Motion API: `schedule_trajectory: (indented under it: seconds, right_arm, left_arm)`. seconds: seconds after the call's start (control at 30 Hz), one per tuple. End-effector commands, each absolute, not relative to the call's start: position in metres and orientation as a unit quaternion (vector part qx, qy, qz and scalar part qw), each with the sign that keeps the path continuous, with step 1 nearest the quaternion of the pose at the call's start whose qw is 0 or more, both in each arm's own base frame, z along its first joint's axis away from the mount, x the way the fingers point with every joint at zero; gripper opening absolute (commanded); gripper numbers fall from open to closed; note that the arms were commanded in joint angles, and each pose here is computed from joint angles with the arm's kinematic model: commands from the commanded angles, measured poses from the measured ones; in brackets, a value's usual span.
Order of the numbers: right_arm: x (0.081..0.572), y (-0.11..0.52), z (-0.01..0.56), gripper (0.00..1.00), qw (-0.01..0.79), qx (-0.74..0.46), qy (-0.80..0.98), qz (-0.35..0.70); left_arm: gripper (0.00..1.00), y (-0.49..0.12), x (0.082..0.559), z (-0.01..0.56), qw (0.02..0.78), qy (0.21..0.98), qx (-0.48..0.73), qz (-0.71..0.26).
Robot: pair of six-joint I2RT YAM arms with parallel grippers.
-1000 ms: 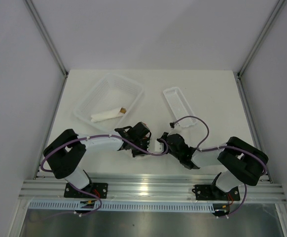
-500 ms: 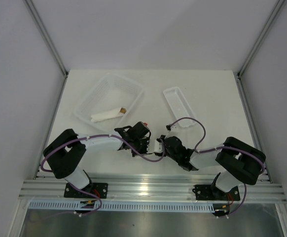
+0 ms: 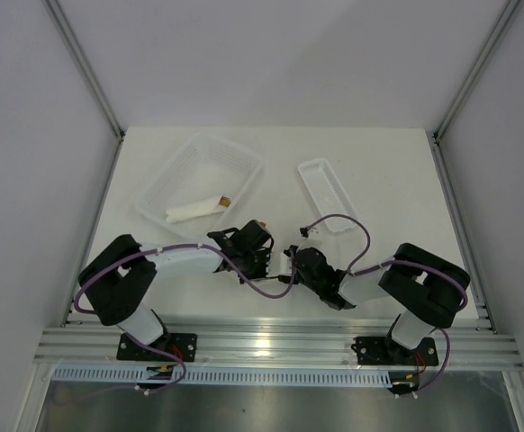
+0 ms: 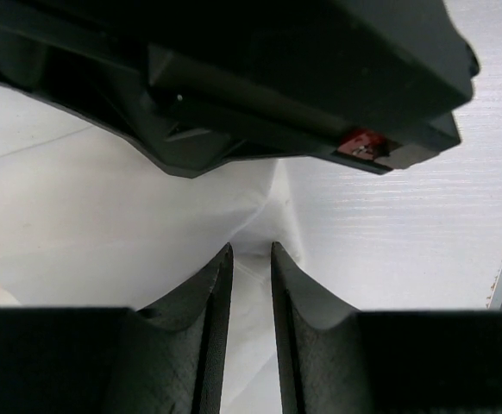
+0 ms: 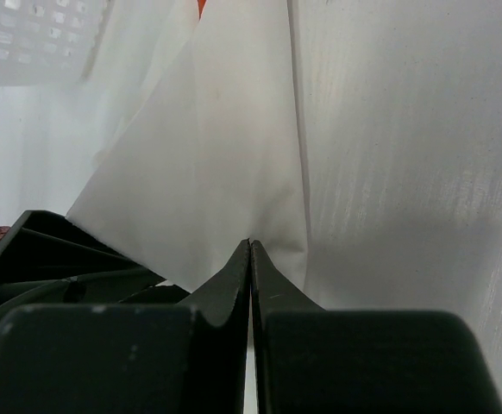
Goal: Place the utensils on the paper napkin and roll it up
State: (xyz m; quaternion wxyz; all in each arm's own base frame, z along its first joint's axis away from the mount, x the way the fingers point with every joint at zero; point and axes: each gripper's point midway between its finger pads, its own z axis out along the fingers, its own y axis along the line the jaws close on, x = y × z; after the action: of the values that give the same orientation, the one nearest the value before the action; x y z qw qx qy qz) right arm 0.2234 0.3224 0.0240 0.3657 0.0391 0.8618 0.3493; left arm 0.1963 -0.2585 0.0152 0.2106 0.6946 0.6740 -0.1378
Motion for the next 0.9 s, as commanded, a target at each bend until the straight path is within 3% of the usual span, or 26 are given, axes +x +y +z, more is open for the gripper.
schedule_trajectory:
  seconds: [0.0, 0.6, 0.8, 0.87]
  right_arm:
    - [0.212, 0.306, -0.005, 0.0, 0.343, 0.041, 0.893, 0.29]
    - [0.211, 0.302, -0.012, 0.0, 0.341, 0.047, 0.894, 0.287]
    - [0.21, 0.303, -0.012, 0.0, 0.341, 0.042, 0.893, 0.289]
    - [0.211, 0.304, -0.011, 0.0, 0.343, 0.042, 0.892, 0.291]
  left_arm:
    - [0.28, -0.271, 0.204, 0.027, 0.237, 0.657, 0.702, -0.142]
    - [0.27, -0.241, 0.193, 0.053, 0.219, 0.688, 0.672, -0.164]
    - [0.2, -0.25, 0.227, 0.098, 0.284, 0.732, 0.589, -0.189]
    - [0.11, -0.254, 0.231, 0.106, 0.289, 0.74, 0.575, -0.195]
